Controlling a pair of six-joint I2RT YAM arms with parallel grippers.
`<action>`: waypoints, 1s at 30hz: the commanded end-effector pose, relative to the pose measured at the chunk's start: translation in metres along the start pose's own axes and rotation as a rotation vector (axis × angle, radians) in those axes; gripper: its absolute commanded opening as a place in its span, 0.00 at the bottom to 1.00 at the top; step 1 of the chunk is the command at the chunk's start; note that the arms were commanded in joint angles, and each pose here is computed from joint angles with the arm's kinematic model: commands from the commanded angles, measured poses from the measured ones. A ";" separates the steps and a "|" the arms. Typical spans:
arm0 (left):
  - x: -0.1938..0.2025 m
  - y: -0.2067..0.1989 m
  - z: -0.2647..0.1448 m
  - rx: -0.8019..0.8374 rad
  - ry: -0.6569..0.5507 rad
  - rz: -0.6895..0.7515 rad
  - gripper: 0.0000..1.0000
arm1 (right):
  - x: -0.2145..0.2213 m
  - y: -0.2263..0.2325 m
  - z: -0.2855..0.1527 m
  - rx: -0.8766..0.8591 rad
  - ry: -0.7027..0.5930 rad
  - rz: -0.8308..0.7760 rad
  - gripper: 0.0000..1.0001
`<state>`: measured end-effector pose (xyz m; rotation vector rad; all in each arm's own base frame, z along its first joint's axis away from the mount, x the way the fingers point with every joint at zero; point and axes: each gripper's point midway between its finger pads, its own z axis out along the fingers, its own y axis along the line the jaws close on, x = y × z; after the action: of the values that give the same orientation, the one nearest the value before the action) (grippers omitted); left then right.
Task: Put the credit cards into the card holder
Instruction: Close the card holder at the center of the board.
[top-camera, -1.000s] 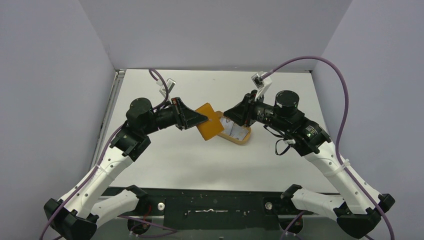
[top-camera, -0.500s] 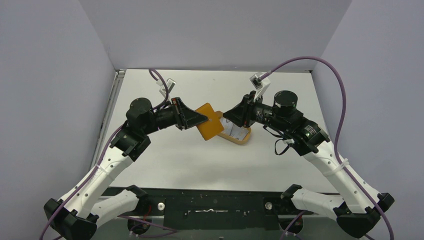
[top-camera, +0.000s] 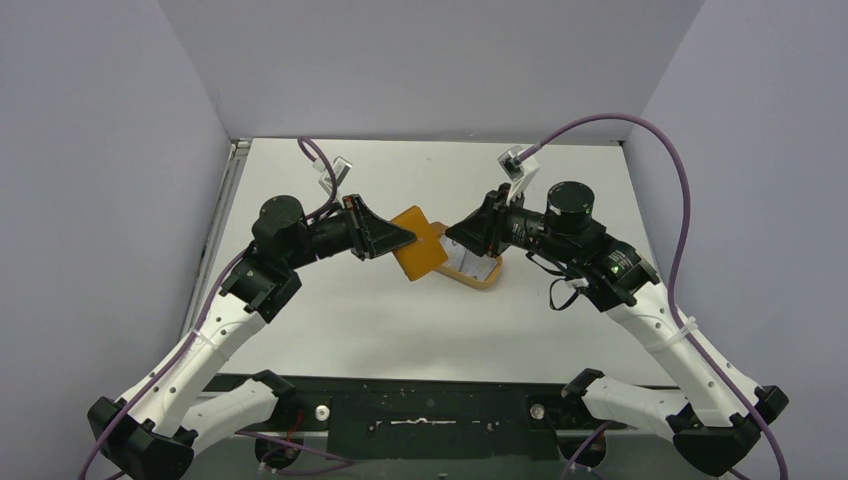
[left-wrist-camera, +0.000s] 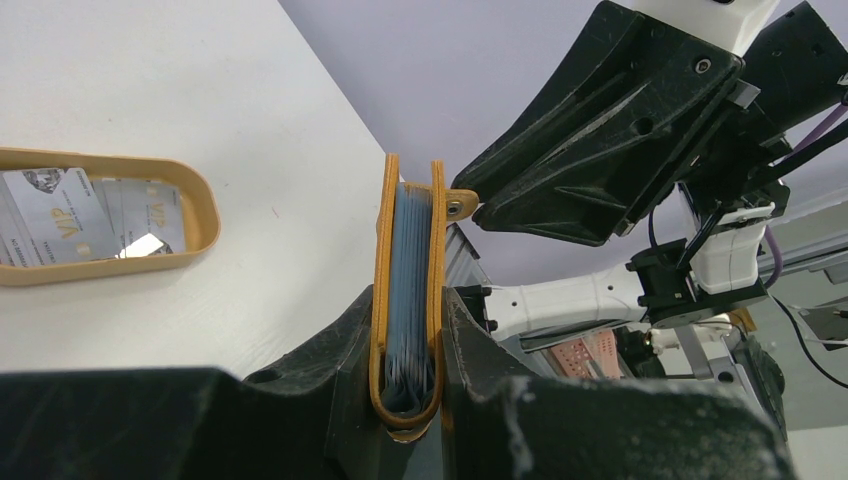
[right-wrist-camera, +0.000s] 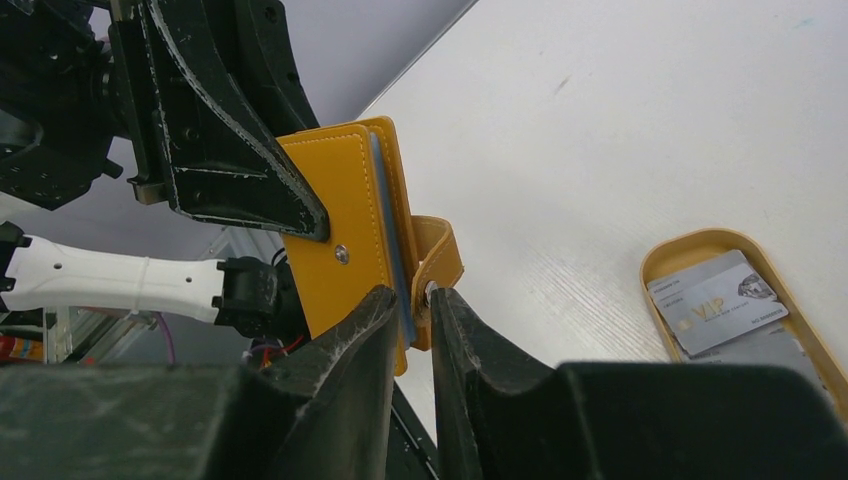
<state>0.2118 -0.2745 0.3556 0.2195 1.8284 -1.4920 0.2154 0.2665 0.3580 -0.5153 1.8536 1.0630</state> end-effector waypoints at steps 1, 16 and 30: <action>-0.021 -0.032 -0.007 0.087 -0.064 0.070 0.00 | -0.002 -0.001 0.003 -0.010 -0.005 -0.008 0.19; -0.021 -0.033 -0.007 0.091 -0.065 0.068 0.00 | 0.002 -0.002 0.005 -0.008 0.014 -0.002 0.21; -0.020 -0.033 -0.008 0.090 -0.063 0.070 0.00 | -0.002 -0.011 0.001 0.038 -0.016 0.011 0.45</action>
<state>0.2118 -0.2745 0.3556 0.2193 1.8281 -1.4924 0.2195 0.2668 0.3428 -0.5090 1.9164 1.0465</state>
